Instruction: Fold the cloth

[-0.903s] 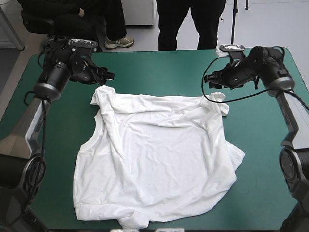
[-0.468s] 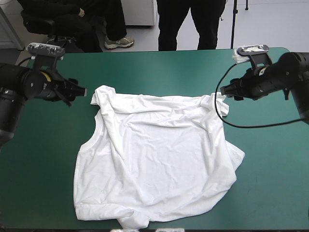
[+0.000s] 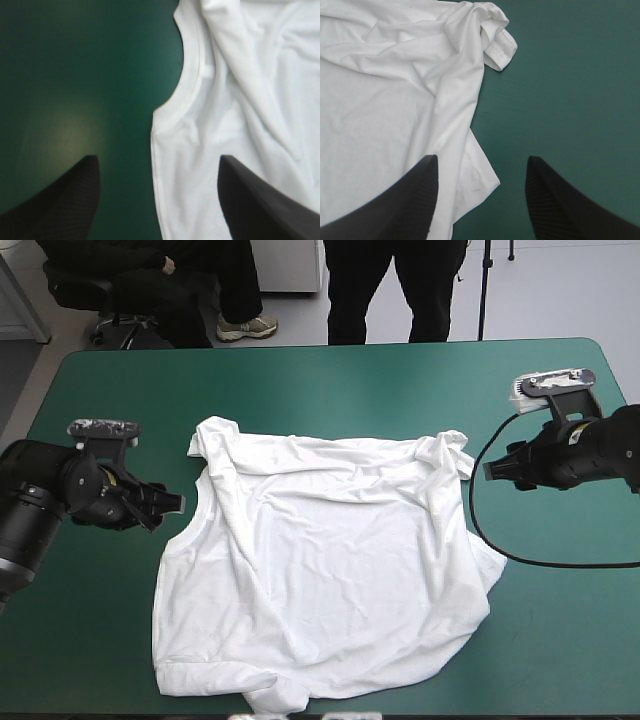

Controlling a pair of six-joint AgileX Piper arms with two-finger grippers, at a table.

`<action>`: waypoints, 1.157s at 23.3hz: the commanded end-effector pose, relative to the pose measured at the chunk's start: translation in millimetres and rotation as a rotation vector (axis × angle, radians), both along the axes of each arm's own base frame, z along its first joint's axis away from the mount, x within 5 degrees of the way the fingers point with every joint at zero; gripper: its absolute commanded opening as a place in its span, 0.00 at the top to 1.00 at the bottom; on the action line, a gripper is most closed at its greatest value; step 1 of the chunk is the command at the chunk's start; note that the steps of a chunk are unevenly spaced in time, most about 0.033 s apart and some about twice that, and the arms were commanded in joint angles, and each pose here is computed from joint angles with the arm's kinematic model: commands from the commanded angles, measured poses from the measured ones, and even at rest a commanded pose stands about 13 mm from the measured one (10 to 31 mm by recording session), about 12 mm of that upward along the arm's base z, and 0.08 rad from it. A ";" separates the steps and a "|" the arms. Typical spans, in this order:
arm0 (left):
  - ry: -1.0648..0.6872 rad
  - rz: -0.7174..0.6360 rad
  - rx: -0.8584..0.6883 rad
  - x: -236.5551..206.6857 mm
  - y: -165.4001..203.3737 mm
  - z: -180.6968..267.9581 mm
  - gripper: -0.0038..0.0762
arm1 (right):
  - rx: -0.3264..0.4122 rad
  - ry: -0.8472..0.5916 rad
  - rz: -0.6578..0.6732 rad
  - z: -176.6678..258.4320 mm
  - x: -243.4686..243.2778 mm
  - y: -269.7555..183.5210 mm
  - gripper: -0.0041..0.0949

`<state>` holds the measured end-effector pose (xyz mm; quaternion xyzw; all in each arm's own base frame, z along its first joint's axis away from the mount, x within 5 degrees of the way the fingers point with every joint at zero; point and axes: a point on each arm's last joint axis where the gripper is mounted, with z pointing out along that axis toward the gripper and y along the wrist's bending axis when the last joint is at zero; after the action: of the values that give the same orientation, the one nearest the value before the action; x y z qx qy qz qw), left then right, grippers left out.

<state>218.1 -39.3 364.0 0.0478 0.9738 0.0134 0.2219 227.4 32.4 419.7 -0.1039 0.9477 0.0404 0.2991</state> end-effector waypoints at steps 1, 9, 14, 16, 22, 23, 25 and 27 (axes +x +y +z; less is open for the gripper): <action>0.066 0.028 -0.002 -8.6 1.3 -16.4 0.35 | 0.010 -0.066 -0.013 13.9 -7.4 -2.8 0.46; 0.167 0.075 -0.101 -16.8 -5.4 -82.9 0.35 | 0.012 -0.066 -0.014 13.9 -7.4 -2.7 0.46; 0.224 0.175 -0.117 -12.5 14.2 -118.9 0.35 | 0.023 -0.065 -0.010 14.0 -7.6 -1.7 0.46; 0.243 0.169 -0.102 -5.7 19.5 -127.3 0.35 | 0.023 -0.067 -0.010 14.1 -7.4 -1.7 0.46; 0.368 0.132 -0.090 9.2 16.8 -158.7 0.49 | 0.030 -0.070 -0.007 14.4 -7.2 -1.0 0.46; 0.379 0.135 -0.095 10.0 16.3 -161.0 0.56 | 0.033 -0.070 -0.006 14.4 -7.3 -0.8 0.46; 0.393 0.140 -0.114 11.6 14.3 -164.7 0.73 | 0.032 -0.070 -0.006 14.4 -7.2 -0.8 0.46; 0.384 0.142 -0.136 12.7 12.6 -165.3 0.91 | 0.032 -0.070 -0.006 14.4 -7.2 -0.8 0.46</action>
<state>227.0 -24.7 200.0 -0.0268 0.9989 -0.0309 0.0233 226.9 33.7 420.1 -0.1003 0.9476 0.0493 0.2994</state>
